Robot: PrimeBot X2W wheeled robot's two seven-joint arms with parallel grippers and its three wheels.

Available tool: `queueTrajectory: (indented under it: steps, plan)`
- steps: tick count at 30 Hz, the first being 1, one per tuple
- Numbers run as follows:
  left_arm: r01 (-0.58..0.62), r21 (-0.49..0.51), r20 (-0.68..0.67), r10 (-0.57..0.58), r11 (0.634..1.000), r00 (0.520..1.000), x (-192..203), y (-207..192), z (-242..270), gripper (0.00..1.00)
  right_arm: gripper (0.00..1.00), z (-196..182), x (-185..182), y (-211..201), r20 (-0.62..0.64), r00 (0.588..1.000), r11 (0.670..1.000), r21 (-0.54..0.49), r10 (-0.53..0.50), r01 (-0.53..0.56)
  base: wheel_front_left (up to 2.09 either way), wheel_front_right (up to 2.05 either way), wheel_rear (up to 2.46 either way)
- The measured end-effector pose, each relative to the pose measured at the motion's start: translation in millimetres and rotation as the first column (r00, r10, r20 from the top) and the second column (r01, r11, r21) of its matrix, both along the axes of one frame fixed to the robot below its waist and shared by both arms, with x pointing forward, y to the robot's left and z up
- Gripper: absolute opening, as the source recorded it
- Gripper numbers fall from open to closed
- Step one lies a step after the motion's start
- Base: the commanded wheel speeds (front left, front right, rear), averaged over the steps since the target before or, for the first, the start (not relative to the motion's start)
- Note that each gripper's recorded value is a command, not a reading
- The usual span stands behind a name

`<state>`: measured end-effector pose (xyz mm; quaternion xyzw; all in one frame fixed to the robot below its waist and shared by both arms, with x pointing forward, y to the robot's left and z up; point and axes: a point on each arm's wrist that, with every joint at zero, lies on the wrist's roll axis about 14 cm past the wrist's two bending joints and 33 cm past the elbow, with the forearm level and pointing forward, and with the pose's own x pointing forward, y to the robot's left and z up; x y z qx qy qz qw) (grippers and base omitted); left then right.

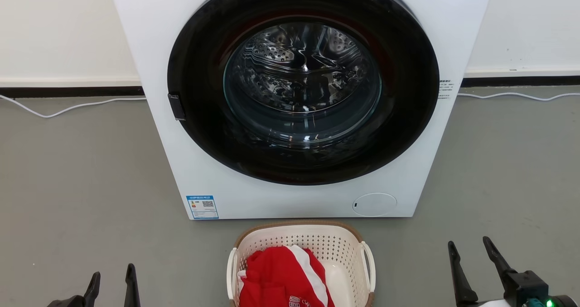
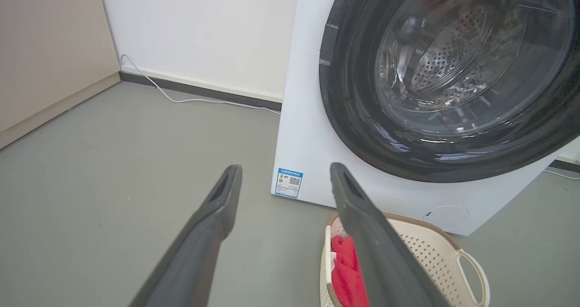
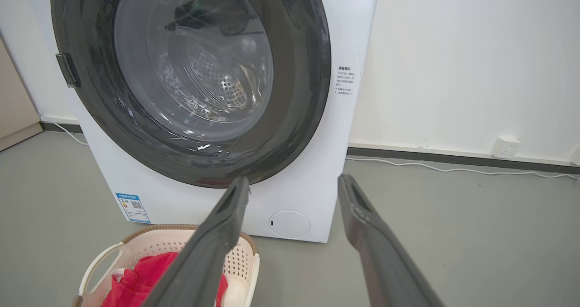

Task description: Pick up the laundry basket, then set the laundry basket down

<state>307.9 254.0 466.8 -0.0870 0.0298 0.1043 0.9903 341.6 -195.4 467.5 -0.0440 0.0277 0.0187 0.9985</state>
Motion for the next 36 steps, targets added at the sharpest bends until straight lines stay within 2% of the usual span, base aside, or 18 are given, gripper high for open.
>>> queueTrajectory:
  steps: [1, 2, 8, 18, 26, 36]
  plan:
    - [-0.001, 0.000, 0.000, 0.001, 1.000, 1.000, -0.5, 0.2, 0.1, 1.00, 1.00, 1.7, 0.3, -0.3, 0.005, 1.000, 1.000, 0.000, -0.001, 0.001, 0.00, 0.00, 0.00]
    - [0.000, -0.002, -0.002, 0.000, 1.000, 1.000, -1.0, -0.3, -0.7, 0.00, 0.00, 2.4, 0.5, -0.4, 0.008, 1.000, 1.000, 0.000, -0.002, 0.002, 0.00, 0.00, 0.00]
    - [-0.008, -0.054, -0.094, 0.003, 0.999, 0.996, -14.0, -12.6, -31.6, 0.00, 0.00, -25.7, -11.6, 3.5, -0.085, 0.996, 1.000, 0.018, -0.001, 0.002, 0.00, 0.00, 0.00]
    - [-0.033, -0.153, -0.124, 0.013, 0.988, 0.992, -14.3, -13.8, -39.6, 0.00, 0.00, -28.4, -11.5, -1.7, -0.105, 0.994, 0.988, 0.142, -0.042, 0.057, 0.00, 0.00, 0.00]
    - [-0.052, -0.233, -0.129, 0.022, 0.971, 0.991, -11.3, -14.3, -41.4, 0.00, 0.00, -29.6, -11.3, -4.9, -0.118, 0.991, 0.966, 0.239, -0.069, 0.096, 0.00, 0.00, 0.00]
    - [-0.068, -0.339, -0.144, 0.020, 0.938, 0.989, -9.3, -17.8, -45.7, 0.00, 0.00, -30.5, -10.4, -8.5, -0.137, 0.986, 0.924, 0.357, -0.097, 0.141, 0.00, 0.00, 0.00]
